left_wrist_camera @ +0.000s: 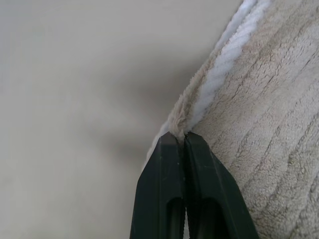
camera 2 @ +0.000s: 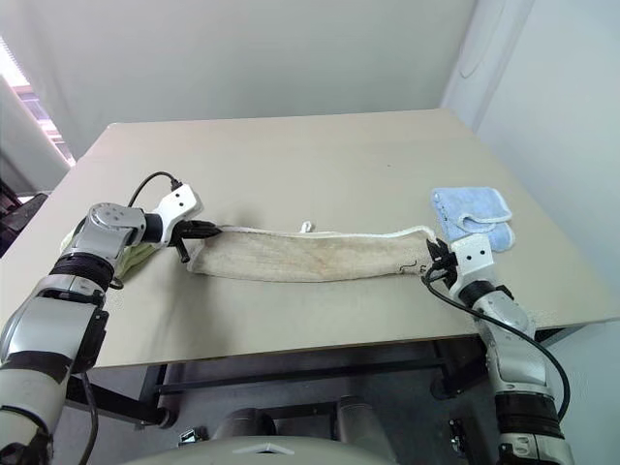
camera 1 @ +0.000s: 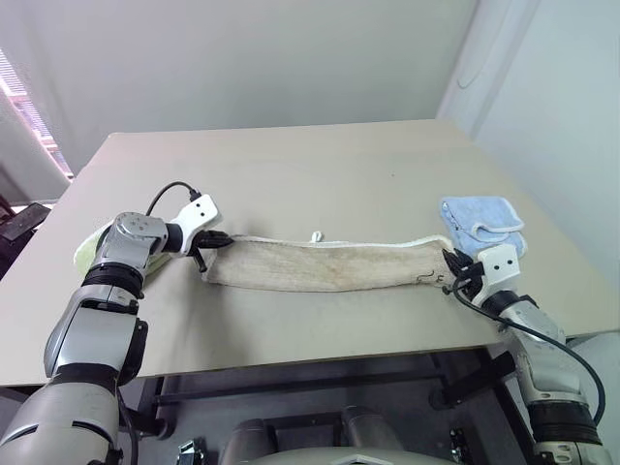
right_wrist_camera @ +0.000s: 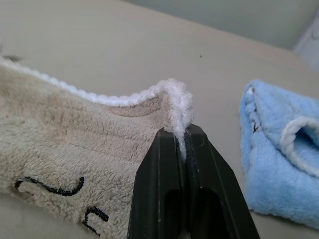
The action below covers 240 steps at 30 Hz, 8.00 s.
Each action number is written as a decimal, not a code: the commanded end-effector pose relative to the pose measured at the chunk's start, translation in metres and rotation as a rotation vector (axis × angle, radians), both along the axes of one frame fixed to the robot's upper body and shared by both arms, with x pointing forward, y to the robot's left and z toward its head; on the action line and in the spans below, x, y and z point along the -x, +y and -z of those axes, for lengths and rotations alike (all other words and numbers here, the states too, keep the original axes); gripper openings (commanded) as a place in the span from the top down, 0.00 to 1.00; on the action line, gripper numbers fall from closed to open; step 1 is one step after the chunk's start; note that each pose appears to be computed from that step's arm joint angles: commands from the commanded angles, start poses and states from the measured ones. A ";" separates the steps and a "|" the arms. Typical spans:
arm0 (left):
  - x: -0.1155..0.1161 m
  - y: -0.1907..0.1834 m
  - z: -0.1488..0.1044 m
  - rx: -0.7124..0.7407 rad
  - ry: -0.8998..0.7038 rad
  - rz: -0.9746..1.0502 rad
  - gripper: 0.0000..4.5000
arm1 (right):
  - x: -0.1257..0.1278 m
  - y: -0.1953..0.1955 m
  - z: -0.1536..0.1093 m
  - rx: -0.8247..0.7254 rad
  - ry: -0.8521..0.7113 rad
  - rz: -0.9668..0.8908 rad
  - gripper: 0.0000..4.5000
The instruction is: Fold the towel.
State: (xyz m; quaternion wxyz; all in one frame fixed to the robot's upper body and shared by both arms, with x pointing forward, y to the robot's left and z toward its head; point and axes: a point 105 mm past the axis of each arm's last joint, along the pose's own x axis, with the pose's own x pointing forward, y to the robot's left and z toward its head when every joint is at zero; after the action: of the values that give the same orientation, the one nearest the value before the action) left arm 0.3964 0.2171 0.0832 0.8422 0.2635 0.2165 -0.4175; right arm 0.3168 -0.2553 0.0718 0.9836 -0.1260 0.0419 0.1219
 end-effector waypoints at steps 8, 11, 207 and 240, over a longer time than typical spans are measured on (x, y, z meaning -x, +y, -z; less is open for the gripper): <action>-0.006 0.005 -0.015 0.058 -0.040 -0.045 0.36 | -0.013 0.004 -0.026 0.008 -0.076 -0.010 0.45; -0.007 0.007 -0.016 0.056 -0.050 -0.055 0.12 | -0.014 0.006 -0.028 0.010 -0.081 -0.026 0.21; 0.029 -0.170 0.032 0.325 0.099 0.285 0.99 | -0.048 0.137 0.023 -0.155 0.410 -0.666 1.00; 0.047 -0.032 -0.070 0.782 0.202 -0.140 0.31 | -0.032 0.149 -0.032 -0.344 0.325 -0.783 1.00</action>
State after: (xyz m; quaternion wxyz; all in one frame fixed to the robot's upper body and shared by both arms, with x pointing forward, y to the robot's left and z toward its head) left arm 0.3515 0.1781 0.1279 0.8742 -0.1176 0.1707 -0.4391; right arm 0.3483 -0.1105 0.0861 0.8538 0.0573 0.1504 0.4951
